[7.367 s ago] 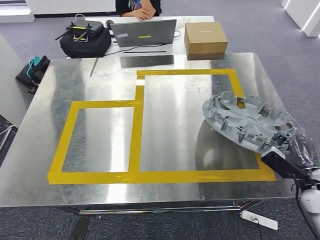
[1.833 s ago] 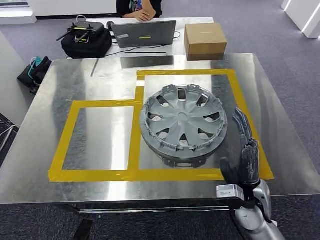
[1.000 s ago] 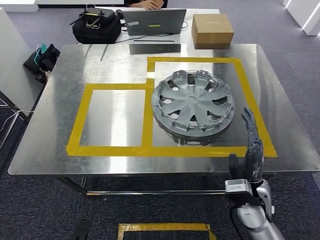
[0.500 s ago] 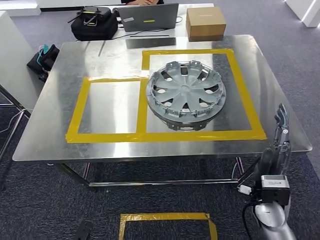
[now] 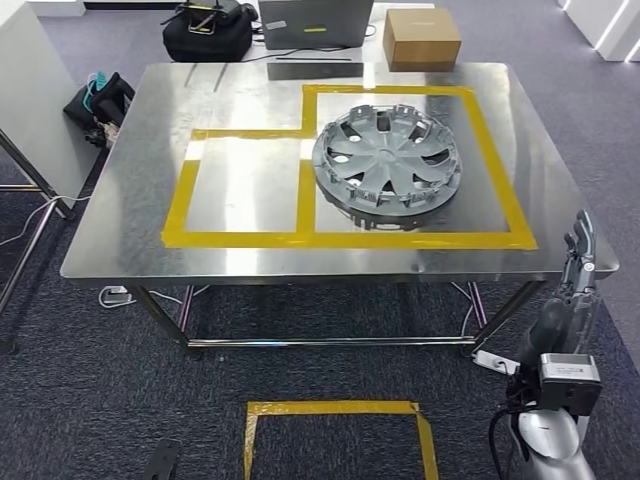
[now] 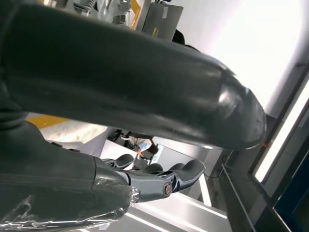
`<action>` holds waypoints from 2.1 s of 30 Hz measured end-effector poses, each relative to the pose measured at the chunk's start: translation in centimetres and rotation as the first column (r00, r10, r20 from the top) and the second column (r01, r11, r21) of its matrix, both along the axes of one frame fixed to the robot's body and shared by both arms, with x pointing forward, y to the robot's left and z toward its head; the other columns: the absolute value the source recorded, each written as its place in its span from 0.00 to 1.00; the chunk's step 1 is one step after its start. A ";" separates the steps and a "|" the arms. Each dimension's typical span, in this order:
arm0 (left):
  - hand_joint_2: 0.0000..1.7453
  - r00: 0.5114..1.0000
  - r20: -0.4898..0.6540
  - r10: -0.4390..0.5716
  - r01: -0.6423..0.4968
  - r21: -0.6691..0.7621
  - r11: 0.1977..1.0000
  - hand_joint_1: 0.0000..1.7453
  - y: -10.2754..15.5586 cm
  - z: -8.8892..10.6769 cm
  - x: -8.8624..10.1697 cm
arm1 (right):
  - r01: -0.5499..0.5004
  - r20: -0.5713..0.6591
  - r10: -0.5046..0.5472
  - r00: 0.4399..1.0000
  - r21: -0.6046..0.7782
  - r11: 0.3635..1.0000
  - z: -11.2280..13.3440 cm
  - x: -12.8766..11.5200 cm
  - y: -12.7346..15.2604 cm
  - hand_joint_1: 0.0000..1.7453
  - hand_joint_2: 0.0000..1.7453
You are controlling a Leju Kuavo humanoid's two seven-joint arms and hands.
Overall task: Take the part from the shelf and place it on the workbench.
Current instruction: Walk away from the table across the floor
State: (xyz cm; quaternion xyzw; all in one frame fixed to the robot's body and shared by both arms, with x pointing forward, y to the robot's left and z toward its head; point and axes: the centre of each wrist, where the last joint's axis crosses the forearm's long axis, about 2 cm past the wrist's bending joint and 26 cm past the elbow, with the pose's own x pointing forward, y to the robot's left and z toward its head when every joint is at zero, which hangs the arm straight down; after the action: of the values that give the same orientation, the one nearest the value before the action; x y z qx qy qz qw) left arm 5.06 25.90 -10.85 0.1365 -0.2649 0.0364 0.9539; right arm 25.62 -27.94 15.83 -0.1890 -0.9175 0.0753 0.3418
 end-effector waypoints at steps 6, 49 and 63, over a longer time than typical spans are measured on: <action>0.00 1.000 0.010 -0.009 0.009 0.005 1.000 0.00 0.0 0.0 0.1 | -0.004 0.013 0.004 1.000 0.007 1.000 0.3 0.0 0.0 0.00 0.00; 0.00 1.000 0.009 -0.015 0.014 0.014 1.000 0.00 -0.1 0.0 -0.2 | 0.021 -0.030 -0.021 0.999 0.014 1.000 -0.5 -0.9 -0.3 0.00 0.00; 0.00 0.996 -0.006 0.086 -0.086 -0.010 0.996 0.00 -0.9 -0.1 -1.2 | 0.389 -0.421 -0.300 0.856 0.140 0.911 -8.1 -4.9 -8.3 0.00 0.00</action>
State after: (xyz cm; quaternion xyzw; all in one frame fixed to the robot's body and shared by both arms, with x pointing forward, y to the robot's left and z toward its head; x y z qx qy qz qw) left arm 3.90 25.03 -10.92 0.1429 -0.2560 0.0786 0.9528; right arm 20.73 -36.29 7.70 -0.2931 -0.7842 -0.0536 0.5443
